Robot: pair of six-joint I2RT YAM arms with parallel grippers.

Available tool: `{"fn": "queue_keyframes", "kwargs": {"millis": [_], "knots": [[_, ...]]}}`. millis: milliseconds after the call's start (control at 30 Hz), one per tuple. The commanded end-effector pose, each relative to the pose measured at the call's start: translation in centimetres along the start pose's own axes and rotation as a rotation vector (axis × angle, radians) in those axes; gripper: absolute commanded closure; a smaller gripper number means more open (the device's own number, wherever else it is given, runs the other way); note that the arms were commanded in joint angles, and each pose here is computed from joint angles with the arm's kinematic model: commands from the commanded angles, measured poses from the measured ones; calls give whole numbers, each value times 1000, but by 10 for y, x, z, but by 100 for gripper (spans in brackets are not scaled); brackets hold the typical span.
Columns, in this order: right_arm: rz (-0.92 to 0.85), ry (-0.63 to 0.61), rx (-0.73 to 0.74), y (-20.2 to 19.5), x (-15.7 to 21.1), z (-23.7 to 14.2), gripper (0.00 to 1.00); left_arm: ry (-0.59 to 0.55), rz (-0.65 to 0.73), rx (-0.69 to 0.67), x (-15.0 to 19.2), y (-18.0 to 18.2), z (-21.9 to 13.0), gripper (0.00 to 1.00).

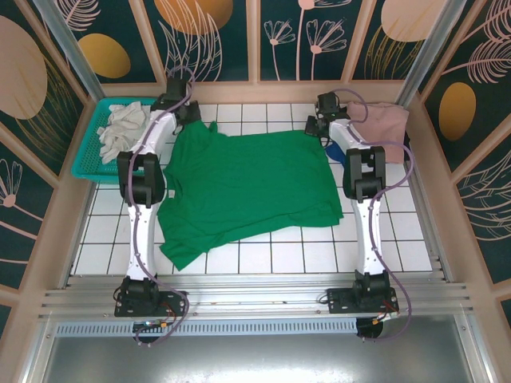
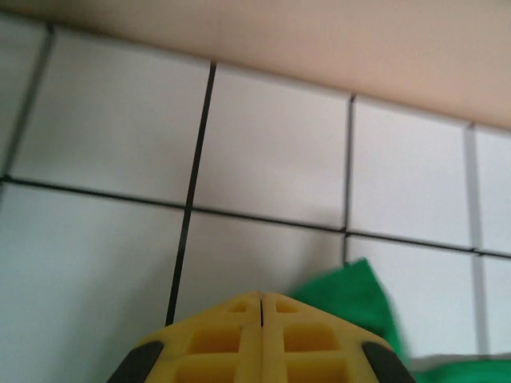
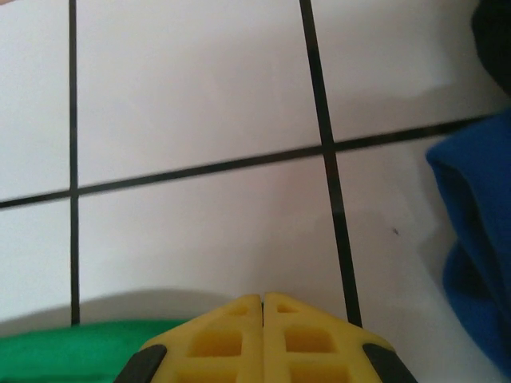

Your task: Fold and stack the t-shirts

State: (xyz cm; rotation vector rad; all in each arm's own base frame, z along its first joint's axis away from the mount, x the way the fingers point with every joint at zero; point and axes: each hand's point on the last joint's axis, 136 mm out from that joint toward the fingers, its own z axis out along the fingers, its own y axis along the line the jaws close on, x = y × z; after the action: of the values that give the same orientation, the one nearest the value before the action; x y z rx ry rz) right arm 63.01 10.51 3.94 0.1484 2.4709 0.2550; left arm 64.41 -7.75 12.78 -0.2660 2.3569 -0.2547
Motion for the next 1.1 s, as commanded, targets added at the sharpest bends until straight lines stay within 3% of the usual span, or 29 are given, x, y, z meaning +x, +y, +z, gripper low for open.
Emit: {"fn": "queue_keyframes", "kwargs": {"millis": [0, 167, 333, 367, 400, 433, 467, 533, 600, 700, 767, 967, 1067], "knots": [[-21, -132, -6, 6, -46, -67, 100, -129, -18, 57, -50, -16, -56, 100], [19, -192, -4, -11, -48, -104, 100, -178, -25, 41, -64, -13, -65, 100], [40, -214, -53, -16, -41, -100, 100, -168, -44, -7, -59, 5, -38, 100], [35, -210, -71, -12, -41, -94, 100, -151, -48, -4, -55, 7, -30, 92], [38, -200, -73, -12, -42, -88, 99, -129, -53, -5, -49, 9, -20, 74], [45, -184, -69, -13, -42, -80, 87, -102, -64, -14, -42, 12, -10, 53], [51, -165, -58, -14, -44, -74, 81, -71, -68, -26, -34, 17, -3, 43], [61, -135, -15, -19, -48, -72, 74, -27, -66, -56, -21, 23, 2, 30], [71, -133, 19, -23, -50, -83, 58, -3, -53, -103, -11, 33, -6, 22], [77, -135, 16, -19, -38, -113, 52, 30, -43, -131, 8, 41, -31, 12], [71, -110, -28, -6, -3, -132, 50, 69, -41, -64, 32, 32, -52, 2], [84, 28, 12, 4, 159, -183, 49, 128, -62, -16, 141, 33, -125, 2], [135, 69, 35, -8, 214, -203, 49, 133, -64, 26, 173, 24, -141, 1]]}}
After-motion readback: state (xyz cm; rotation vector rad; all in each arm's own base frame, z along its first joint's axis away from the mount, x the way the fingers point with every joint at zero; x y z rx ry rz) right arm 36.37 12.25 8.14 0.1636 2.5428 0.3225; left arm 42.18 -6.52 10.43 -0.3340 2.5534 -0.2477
